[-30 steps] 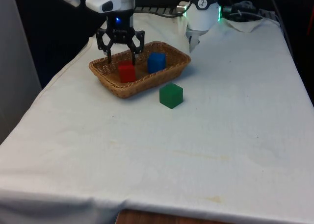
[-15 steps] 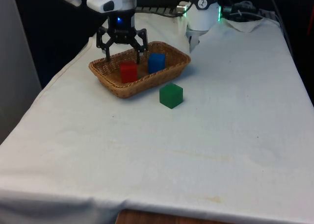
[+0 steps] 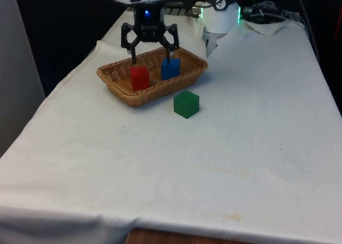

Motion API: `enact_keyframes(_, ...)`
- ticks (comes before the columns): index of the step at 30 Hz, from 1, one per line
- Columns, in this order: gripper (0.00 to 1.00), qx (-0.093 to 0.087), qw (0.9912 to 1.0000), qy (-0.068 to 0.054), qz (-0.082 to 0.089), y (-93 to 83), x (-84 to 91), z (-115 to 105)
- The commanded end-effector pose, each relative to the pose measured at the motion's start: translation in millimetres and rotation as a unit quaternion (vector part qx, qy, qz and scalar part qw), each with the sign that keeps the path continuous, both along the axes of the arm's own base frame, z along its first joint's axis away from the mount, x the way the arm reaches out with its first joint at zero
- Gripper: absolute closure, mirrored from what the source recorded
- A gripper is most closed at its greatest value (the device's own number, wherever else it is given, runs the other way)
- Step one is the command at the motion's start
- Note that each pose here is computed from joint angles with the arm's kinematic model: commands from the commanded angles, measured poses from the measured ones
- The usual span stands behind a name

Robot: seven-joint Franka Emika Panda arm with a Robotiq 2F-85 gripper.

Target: Pick up exactly two blocks and place them into the basket.

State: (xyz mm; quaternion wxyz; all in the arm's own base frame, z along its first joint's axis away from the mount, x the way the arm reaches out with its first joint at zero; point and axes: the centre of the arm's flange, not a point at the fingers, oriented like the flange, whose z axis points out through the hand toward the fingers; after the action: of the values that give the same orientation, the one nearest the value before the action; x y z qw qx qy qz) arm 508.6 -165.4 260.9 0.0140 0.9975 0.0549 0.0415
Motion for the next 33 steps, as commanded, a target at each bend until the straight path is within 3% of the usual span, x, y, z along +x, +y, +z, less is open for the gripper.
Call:
enact_keyframes(1, 0.00, -0.006, 0.99998, -0.001, 0.000, 4.4, 0.4, 1)
enact_keyframes(6, 0.00, -0.002, 0.99998, -0.005, 0.002, 24.2, 3.6, 9)
enact_keyframes(7, 0.00, 0.003, 0.99998, -0.005, 0.003, 17.0, 2.8, 8)
enact_keyframes(22, 0.00, 0.007, 0.99970, -0.020, 0.012, 80.3, 13.8, 31)
enact_keyframes(32, 0.00, 0.018, 0.99924, -0.029, 0.019, 111.5, 18.7, 42)
enact_keyframes(33, 0.00, 0.012, 0.99941, -0.027, 0.018, 114.5, 20.3, 43)
